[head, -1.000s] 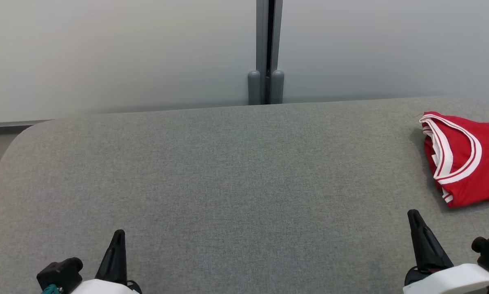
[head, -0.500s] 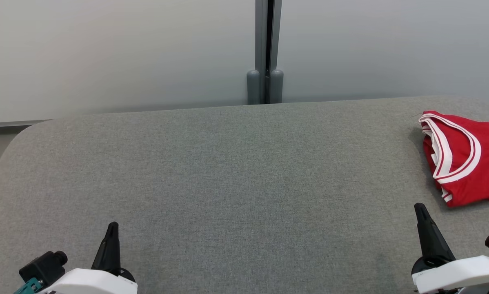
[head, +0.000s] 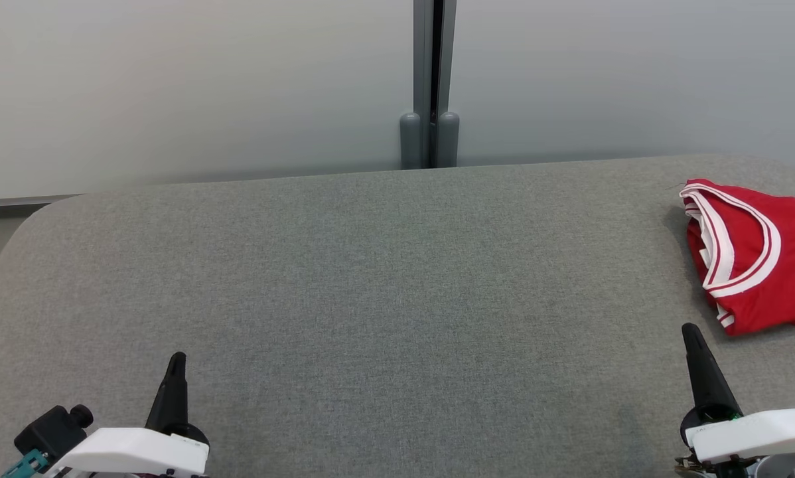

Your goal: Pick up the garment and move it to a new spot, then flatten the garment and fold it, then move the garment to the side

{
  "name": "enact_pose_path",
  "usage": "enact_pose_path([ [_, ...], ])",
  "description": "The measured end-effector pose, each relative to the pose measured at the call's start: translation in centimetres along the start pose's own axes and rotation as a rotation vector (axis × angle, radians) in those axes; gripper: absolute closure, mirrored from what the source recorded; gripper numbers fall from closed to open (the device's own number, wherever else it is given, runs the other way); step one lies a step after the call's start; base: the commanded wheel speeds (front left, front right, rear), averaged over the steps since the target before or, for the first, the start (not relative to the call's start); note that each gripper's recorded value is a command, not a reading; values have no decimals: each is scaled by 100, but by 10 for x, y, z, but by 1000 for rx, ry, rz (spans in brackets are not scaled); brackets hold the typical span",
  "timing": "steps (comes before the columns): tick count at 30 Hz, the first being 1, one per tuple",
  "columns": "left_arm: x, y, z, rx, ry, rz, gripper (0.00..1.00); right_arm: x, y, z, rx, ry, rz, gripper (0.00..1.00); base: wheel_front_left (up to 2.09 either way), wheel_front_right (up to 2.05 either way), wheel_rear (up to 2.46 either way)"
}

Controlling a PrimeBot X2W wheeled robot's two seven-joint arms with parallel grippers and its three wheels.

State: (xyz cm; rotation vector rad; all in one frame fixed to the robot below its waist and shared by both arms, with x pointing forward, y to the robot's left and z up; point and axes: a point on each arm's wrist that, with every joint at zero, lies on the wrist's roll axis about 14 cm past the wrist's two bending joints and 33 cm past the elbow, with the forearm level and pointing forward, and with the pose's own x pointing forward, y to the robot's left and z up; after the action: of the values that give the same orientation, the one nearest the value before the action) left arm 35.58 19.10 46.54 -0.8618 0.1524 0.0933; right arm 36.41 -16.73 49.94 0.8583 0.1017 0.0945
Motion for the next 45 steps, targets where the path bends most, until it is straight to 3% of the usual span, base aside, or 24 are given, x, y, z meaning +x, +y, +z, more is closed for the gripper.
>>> enact_pose_path([
  [45,17,-16,20,-455,-14,-83,100,13,-12,20,456,-83,-11,100,0,0,0],
])
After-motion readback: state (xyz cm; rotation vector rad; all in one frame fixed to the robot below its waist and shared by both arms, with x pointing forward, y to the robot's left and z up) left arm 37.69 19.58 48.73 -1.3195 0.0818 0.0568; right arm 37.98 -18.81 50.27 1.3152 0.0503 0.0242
